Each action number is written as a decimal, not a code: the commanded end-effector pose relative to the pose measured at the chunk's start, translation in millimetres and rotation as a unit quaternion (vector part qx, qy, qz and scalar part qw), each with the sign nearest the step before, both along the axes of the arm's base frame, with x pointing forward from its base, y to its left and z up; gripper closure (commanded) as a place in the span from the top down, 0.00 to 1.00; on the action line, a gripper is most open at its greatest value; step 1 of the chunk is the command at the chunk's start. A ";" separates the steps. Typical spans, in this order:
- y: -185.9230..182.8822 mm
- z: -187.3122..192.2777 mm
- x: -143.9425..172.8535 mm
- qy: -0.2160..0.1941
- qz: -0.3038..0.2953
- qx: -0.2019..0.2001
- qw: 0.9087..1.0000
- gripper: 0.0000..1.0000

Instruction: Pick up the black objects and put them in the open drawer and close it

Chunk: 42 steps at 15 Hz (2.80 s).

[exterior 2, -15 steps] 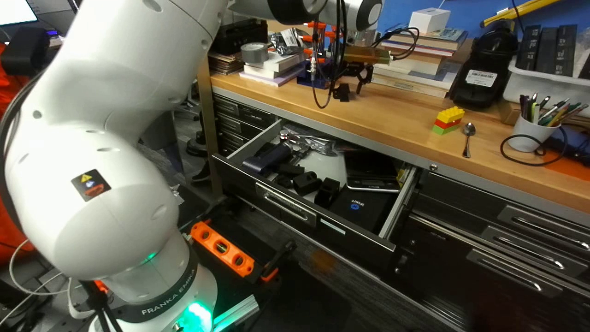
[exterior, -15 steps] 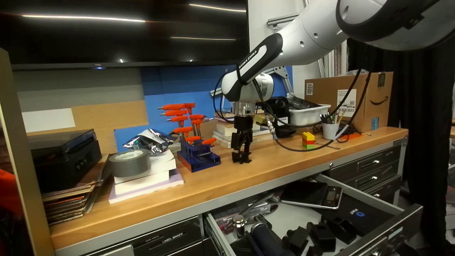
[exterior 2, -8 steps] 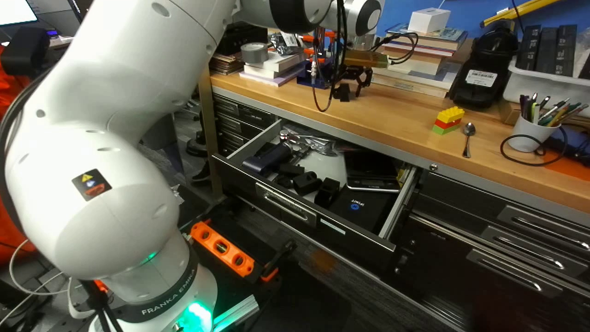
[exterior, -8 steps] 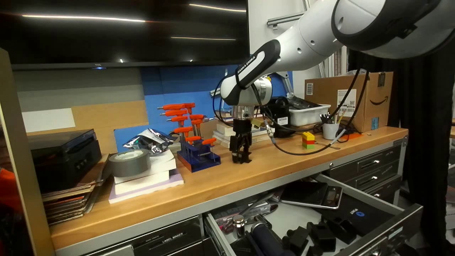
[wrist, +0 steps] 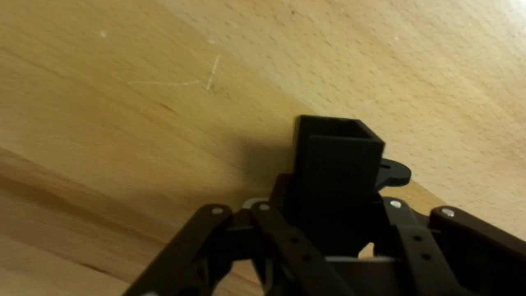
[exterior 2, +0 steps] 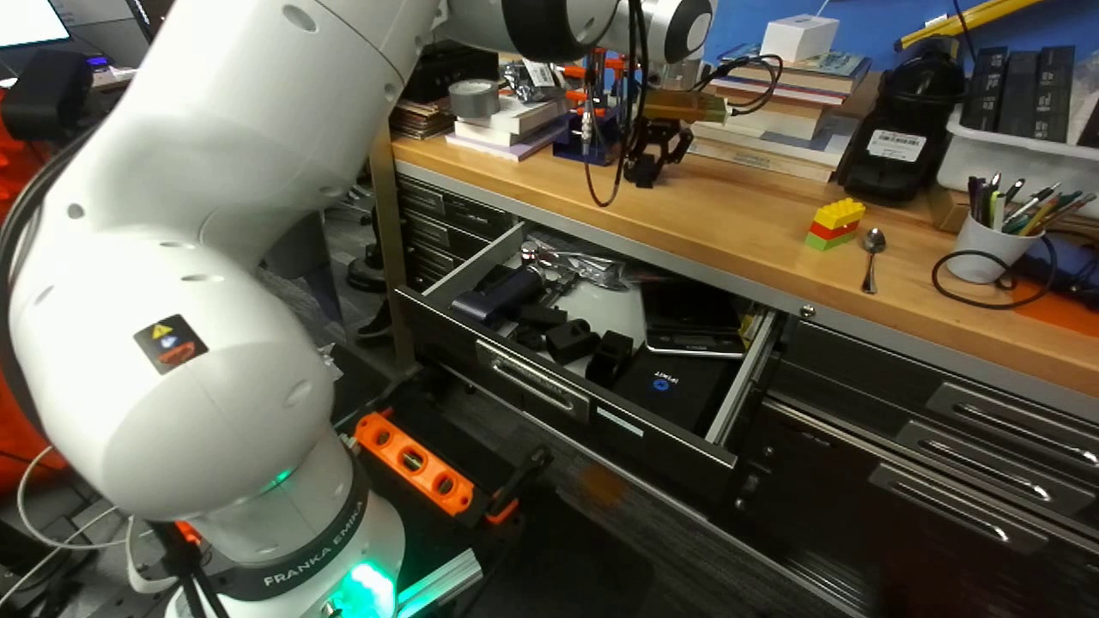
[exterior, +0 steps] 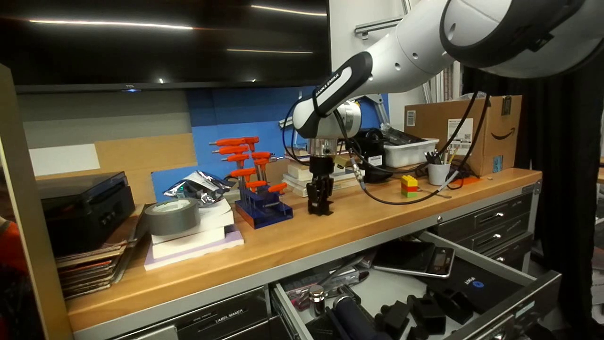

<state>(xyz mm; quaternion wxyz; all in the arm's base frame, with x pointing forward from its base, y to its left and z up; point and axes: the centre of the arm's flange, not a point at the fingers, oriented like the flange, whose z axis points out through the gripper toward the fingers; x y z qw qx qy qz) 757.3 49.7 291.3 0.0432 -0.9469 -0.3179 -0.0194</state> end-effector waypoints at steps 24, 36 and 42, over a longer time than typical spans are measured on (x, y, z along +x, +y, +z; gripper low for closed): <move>-56.9 14.0 -224.4 0.029 -0.267 -0.053 0.962 0.15; -39.6 -89.4 -243.0 -0.002 -0.305 -0.052 0.951 0.15; -34.2 -113.3 -235.0 -0.005 -0.249 -0.042 0.968 0.15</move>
